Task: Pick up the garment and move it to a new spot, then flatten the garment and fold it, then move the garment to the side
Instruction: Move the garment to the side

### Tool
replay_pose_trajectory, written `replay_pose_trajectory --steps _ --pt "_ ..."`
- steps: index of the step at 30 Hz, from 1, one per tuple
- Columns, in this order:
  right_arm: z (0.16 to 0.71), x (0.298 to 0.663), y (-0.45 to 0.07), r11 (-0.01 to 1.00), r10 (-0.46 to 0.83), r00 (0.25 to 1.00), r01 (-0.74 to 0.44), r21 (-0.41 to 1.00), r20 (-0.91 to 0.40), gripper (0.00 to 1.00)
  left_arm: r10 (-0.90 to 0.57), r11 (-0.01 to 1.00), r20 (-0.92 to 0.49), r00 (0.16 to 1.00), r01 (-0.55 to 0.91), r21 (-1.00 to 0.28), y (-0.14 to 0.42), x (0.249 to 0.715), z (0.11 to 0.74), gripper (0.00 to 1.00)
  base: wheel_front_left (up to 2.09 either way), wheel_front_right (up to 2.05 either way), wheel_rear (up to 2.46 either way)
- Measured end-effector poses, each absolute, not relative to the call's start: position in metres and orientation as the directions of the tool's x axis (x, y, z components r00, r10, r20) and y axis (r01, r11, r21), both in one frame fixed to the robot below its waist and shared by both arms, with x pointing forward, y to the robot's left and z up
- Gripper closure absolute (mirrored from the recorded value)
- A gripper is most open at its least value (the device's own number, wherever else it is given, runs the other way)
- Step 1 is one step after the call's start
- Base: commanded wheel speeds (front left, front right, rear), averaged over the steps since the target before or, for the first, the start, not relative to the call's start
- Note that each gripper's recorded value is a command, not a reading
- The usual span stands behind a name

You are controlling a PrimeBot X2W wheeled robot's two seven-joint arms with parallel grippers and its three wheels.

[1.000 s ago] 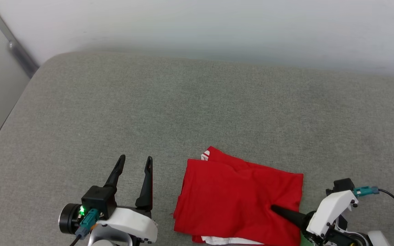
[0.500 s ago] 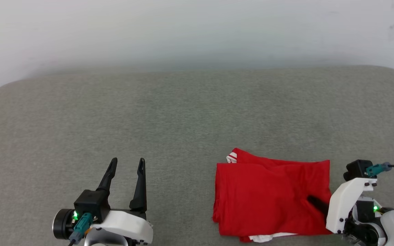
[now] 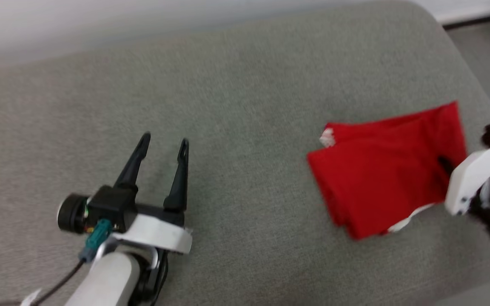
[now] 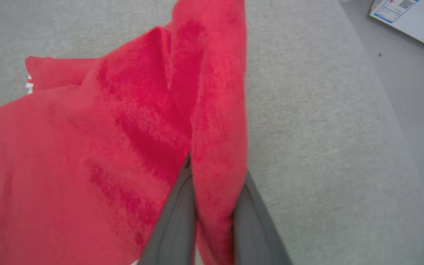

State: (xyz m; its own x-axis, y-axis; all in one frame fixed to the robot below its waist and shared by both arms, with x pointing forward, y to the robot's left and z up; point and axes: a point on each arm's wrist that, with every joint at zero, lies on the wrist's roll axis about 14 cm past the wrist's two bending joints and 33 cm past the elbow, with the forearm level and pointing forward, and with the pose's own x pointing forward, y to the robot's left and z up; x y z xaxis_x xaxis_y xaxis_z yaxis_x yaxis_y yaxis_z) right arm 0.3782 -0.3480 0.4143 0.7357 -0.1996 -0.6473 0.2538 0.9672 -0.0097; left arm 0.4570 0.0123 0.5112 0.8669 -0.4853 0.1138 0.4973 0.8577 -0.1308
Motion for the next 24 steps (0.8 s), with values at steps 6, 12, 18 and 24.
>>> replay_pose_trajectory --steps 6,12,18,24 --pt "0.425 0.392 -0.426 0.907 -0.412 0.689 0.375 -0.193 -0.596 1.00 -0.529 0.817 0.162 0.833 0.551 -0.169 -0.013 0.495 0.505 0.00 0.00 0.00 0.00" --pt "0.429 0.416 -0.466 0.847 -0.532 0.661 0.428 -0.315 -0.530 1.00 -0.516 0.822 0.145 0.844 0.536 -0.193 -0.010 0.520 0.478 0.00 0.00 0.00 0.00" --pt "0.408 0.427 -0.471 0.825 -0.564 0.645 0.447 -0.344 -0.515 0.34 -0.500 0.836 0.092 0.861 0.508 -0.207 0.001 0.526 0.449 0.00 0.00 0.00 0.00" --pt "0.378 0.414 -0.466 0.805 -0.588 0.601 0.500 -0.319 -0.541 0.00 -0.490 0.850 0.063 0.870 0.492 -0.190 0.011 0.528 0.438 0.00 0.00 0.00 0.00"
